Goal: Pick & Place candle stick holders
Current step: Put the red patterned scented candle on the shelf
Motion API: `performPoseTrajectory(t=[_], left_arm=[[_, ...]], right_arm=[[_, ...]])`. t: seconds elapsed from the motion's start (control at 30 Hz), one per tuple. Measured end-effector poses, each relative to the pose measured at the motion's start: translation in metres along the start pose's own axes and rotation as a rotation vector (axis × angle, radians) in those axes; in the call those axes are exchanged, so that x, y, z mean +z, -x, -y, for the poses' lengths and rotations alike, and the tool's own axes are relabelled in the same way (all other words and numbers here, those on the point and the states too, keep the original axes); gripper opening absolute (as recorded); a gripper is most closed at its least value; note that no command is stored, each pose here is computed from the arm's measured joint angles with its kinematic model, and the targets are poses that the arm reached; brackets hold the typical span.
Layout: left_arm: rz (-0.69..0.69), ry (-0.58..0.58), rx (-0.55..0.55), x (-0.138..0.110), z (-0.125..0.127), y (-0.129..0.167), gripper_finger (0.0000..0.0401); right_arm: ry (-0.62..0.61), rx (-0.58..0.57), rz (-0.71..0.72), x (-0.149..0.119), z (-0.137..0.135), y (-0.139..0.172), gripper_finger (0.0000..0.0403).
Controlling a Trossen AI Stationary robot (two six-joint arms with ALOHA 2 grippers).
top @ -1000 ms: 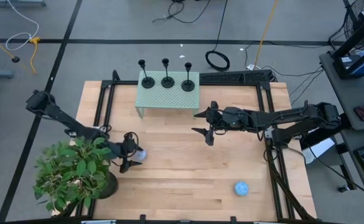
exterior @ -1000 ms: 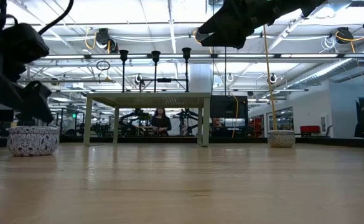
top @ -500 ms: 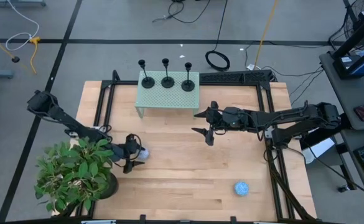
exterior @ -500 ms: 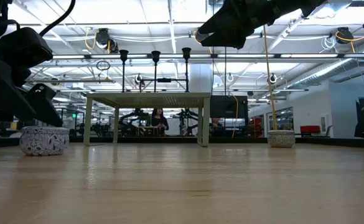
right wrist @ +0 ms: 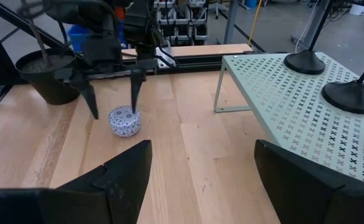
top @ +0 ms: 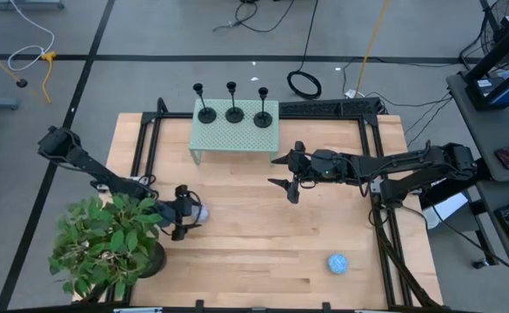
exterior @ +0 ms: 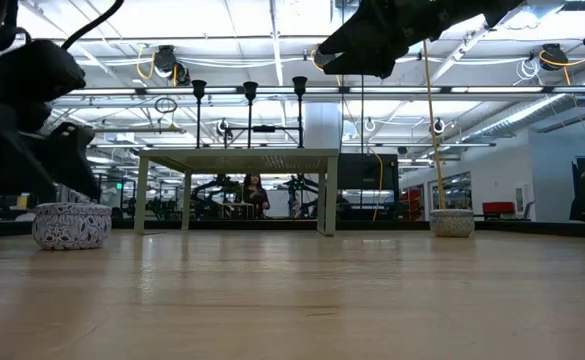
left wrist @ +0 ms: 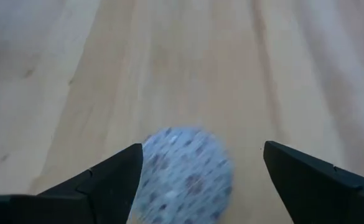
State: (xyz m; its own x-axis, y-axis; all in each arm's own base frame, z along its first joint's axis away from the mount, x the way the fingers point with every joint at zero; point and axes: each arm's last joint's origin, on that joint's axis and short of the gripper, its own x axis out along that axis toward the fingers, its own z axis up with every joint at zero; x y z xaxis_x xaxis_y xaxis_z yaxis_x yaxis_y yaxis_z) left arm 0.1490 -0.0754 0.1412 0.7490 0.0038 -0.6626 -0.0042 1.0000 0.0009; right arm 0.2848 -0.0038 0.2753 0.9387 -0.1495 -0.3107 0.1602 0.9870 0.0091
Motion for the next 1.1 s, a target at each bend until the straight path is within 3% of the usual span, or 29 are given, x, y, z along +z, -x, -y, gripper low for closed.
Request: performPoseTrajectory(t=[0.17, 0.27, 0.6, 0.9, 1.1], left_arm=[[-0.025, -0.008, 0.083, -0.004, -0.004, 0.000, 0.0375], [-0.016, 0.022, 0.073, -0.003, -0.003, 0.000, 0.0396], [-0.063, 0.125, 0.086, -0.012, -0.004, -0.005, 0.0399], [-0.081, 0.089, 0.077, -0.015, 0.002, -0.020, 0.0398], [-0.094, 0.069, 0.087, -0.018, 0.003, -0.025, 0.0377]], right_arm=[[0.000, 0.000, 0.000, 0.000, 0.000, 0.000, 0.0279], [0.000, 0.000, 0.000, 0.000, 0.000, 0.000, 0.0279], [0.000, 0.000, 0.000, 0.000, 0.000, 0.000, 0.0279], [0.000, 0.000, 0.000, 0.000, 0.000, 0.000, 0.0279], [0.000, 0.000, 0.000, 0.000, 0.000, 0.000, 0.0279]])
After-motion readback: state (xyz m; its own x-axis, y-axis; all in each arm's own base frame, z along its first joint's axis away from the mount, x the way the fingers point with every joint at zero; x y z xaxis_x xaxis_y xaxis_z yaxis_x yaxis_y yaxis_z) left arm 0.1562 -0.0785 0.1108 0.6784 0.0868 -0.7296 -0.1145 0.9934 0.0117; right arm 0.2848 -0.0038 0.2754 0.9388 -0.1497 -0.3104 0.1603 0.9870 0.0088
